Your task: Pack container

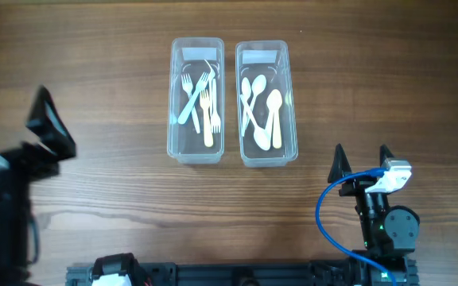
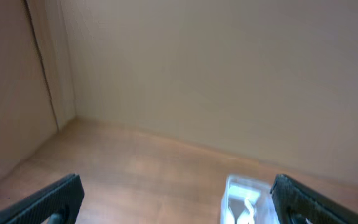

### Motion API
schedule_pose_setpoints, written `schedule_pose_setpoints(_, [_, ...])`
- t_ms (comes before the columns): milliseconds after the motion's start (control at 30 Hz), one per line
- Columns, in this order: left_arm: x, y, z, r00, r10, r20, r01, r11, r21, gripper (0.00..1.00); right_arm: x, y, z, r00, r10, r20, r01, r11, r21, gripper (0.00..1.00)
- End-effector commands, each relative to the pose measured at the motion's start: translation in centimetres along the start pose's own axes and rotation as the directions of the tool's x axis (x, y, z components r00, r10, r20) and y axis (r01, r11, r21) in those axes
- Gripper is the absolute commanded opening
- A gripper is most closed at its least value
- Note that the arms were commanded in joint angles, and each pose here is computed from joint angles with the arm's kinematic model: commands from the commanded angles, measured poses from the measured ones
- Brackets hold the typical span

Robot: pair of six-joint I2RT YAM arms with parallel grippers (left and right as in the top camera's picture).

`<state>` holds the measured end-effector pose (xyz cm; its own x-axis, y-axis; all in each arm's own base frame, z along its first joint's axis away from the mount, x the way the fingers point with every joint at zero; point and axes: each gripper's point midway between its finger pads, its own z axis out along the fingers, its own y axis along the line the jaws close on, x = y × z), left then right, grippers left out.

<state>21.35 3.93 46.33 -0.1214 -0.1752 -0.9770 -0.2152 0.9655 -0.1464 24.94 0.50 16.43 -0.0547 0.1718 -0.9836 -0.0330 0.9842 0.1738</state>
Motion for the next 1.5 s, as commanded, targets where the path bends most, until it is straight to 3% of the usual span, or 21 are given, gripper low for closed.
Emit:
schedule_pose_setpoints(0, [5.4,1.0,-0.1,0.992,-0.124,0.034,0.124,0.992,0.001,1.0,-0.2,-0.1,0.0,1.0,0.014,0.01,-0.014,1.0,0.004,1.0])
schedule_pose_setpoints(267, [15.9,2.0,2.5,0.95,-0.303,0.074,0.299,0.952,0.057,1.0,-0.2,-0.1,0.0,1.0,0.014,0.01,-0.014,1.0,0.004,1.0])
schedule_pose_setpoints(667, [23.8,1.2,5.5,0.935,-0.354,0.015,0.35,0.929,0.12,1.0,-0.2,-0.1,0.0,1.0,0.014,0.01,-0.014,1.0,0.004,1.0])
schedule_pose_setpoints(1467, [30.0,1.4,7.1,0.94,-0.34,-0.019,0.339,0.929,0.145,1.0,-0.2,-0.1,0.0,1.0,0.014,0.01,-0.014,1.0,0.004,1.0])
